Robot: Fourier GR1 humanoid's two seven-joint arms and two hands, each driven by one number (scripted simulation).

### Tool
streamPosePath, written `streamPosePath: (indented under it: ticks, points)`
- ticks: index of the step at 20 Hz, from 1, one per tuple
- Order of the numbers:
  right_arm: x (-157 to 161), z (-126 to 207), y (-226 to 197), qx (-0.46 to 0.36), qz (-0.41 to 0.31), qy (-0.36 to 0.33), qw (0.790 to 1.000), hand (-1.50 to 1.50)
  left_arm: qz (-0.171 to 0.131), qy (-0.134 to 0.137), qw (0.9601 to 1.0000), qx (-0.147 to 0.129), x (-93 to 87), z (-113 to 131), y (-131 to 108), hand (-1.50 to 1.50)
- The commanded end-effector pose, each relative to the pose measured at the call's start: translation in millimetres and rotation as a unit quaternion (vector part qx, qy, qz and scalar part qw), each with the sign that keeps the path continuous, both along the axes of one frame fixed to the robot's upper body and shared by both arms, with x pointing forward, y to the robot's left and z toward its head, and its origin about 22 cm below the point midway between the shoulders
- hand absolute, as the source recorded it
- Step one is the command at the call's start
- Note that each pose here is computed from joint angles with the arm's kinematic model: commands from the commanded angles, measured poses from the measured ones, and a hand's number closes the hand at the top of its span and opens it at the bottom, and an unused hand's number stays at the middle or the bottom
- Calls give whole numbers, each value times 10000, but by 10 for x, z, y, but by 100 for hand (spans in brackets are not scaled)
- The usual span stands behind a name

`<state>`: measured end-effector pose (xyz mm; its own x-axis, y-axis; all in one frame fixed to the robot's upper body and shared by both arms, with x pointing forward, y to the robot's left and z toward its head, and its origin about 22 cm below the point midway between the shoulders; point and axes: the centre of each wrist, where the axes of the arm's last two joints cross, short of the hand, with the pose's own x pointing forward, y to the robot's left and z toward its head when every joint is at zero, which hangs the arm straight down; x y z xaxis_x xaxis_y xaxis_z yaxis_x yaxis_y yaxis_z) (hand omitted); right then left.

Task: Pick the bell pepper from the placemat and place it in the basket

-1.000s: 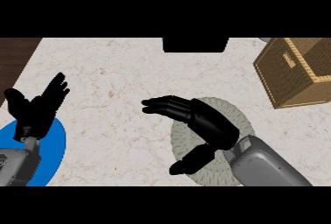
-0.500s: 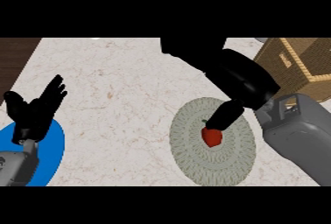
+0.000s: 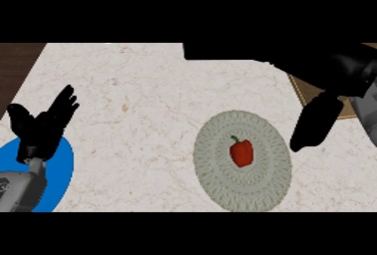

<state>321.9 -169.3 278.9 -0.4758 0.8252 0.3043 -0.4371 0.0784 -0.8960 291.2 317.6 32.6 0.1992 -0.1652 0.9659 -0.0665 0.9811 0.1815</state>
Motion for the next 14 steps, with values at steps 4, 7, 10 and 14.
streamPosePath:
  ticks: [4, 7, 10, 14]
  points:
    - [-34, -45, -473, 303, 211, 713, 9968, -150, -13, 1, 10000, -24, -80, 22, 109, 0]
    - [-137, -7, -716, 659, 131, 644, 9957, -150, 61, -108, 9999, 20, -6, 61, -80, 0]
    - [-232, -180, -906, 1162, 80, 344, 9926, -150, -13, -96, 10000, -9, 13, 88, 162, 0]
    - [-352, -694, -798, 1224, 180, 496, 9911, -150, -15, -15, 9999, -98, -88, 10, 154, 0]
